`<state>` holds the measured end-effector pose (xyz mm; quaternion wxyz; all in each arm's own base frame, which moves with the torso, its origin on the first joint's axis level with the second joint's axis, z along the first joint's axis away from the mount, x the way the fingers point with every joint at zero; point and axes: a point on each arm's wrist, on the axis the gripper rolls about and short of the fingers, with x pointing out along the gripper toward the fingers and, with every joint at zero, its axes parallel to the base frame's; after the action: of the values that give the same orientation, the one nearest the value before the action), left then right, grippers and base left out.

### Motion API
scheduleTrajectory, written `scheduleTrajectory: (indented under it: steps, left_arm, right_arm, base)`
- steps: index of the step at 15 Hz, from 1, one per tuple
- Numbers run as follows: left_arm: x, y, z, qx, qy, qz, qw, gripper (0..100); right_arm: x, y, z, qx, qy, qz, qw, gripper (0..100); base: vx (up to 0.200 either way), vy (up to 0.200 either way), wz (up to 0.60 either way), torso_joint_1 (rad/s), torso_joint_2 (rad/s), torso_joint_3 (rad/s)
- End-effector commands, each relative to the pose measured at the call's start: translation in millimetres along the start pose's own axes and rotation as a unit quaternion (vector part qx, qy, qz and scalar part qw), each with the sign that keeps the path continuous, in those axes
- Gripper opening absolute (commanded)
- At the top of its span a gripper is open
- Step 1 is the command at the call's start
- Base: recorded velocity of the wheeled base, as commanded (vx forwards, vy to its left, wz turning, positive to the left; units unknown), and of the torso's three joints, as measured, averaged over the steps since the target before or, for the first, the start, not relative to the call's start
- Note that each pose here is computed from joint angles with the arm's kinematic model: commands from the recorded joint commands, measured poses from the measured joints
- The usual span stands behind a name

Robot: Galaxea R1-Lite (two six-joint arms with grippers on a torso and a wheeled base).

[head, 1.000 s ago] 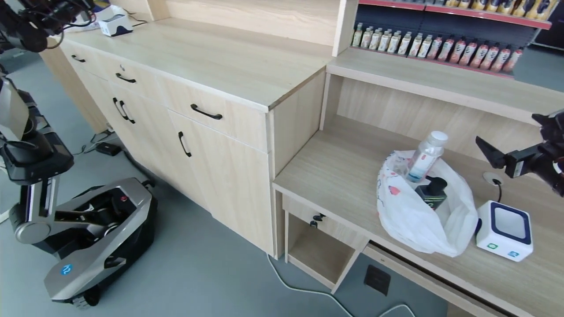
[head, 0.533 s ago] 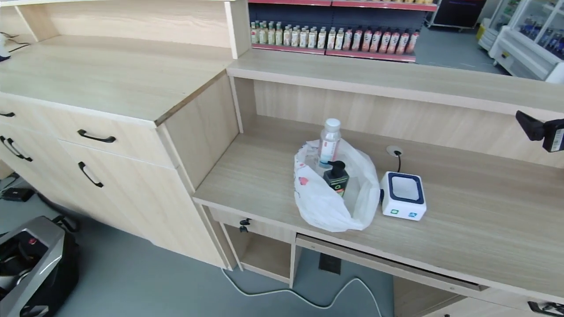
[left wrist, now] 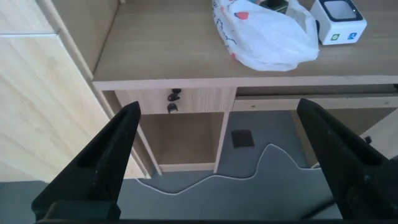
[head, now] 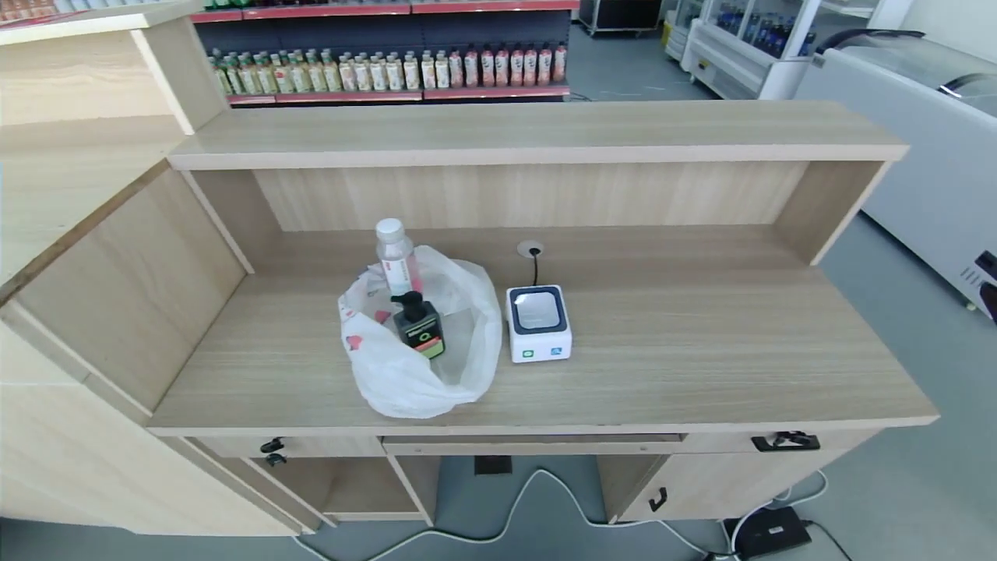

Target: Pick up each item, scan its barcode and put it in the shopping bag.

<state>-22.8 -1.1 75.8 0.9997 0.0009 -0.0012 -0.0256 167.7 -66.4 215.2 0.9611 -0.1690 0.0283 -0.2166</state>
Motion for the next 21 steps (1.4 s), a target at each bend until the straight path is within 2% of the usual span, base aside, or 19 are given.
scheduleTrajectory:
  steps: [1, 3, 4, 6, 7, 8, 9, 10, 11, 12, 14, 21]
  left_arm:
    - [0.0, 0.0, 0.0, 0.0, 0.0, 0.0, 1.0, 100]
    - [0.0, 0.0, 0.0, 0.0, 0.0, 0.0, 1.0, 100]
    - [0.0, 0.0, 0.0, 0.0, 0.0, 0.0, 1.0, 100]
    - [-0.1, 0.0, 0.4, 0.0, -0.001, 0.0, 1.0, 100]
    - [-0.1, 0.0, 0.4, 0.0, -0.001, 0.0, 1.0, 100]
    - [0.0, 0.0, 0.0, 0.0, 0.0, 0.0, 1.0, 100]
    - [0.0, 0.0, 0.0, 0.001, 0.0, 0.0, 1.0, 100]
    - [0.0, 0.0, 0.0, 0.0, 0.0, 0.0, 1.0, 100]
    - [0.0, 0.0, 0.0, 0.001, 0.0, 0.0, 1.0, 100]
    - [0.0, 0.0, 0.0, 0.0, 0.0, 0.001, 1.0, 100]
    - [0.0, 0.0, 0.0, 0.001, 0.0, 0.0, 1.0, 100]
    - [0.0, 0.0, 0.0, 0.0, 0.0, 0.0, 1.0, 100]
  right_arm:
    - [-61.2, 7.4, -43.8, 0.003, 0.04, -0.007, 0.999, 100]
    - [-87.5, 15.1, -67.6, 0.024, 0.06, 0.004, 0.998, 100]
    - [-107.5, 18.5, -77.1, 0.048, 0.051, 0.021, 0.997, 100]
    - [-130.2, 23.4, -88.2, 0.093, 0.074, 0.061, 0.991, 100]
    - [-130.2, 23.4, -88.2, 0.093, 0.074, 0.061, 0.991, 100]
    - [-159.9, 30.8, -109.3, 0.102, 0.114, 0.106, 0.983, 100]
    - [-180.3, 33.4, -123.0, 0.101, 0.101, 0.137, 0.98, 100]
    - [-190.1, 32.7, -127.9, 0.11, 0.06, 0.172, 0.977, 100]
    - [-197.5, 28.6, -130.6, 0.114, -0.009, 0.238, 0.965, 100]
    - [-200.5, 26.7, -132.3, 0.116, -0.037, 0.26, 0.958, 100]
    - [-203.0, 26.3, -133.2, 0.122, -0.049, 0.245, 0.961, 100]
    - [-203.4, 26.3, -133.5, 0.123, -0.05, 0.243, 0.961, 100]
  base:
    - [0.0, 0.0, 0.0, 0.0, 0.0, 0.0]
    - [0.0, 0.0, 0.0, 0.0, 0.0, 0.0]
    - [0.0, 0.0, 0.0, 0.0, 0.0, 0.0]
    - [0.0, 0.0, 0.0, 0.0, 0.0, 0.0]
    - [0.0, 0.0, 0.0, 0.0, 0.0, 0.0]
    - [0.0, 0.0, 0.0, 0.0, 0.0, 0.0]
    - [0.0, 0.0, 0.0, 0.0, 0.0, 0.0]
    - [0.0, 0.0, 0.0, 0.0, 0.0, 0.0]
    - [0.0, 0.0, 0.0, 0.0, 0.0, 0.0]
    - [0.0, 0.0, 0.0, 0.0, 0.0, 0.0]
    - [0.0, 0.0, 0.0, 0.0, 0.0, 0.0]
    - [0.0, 0.0, 0.0, 0.0, 0.0, 0.0]
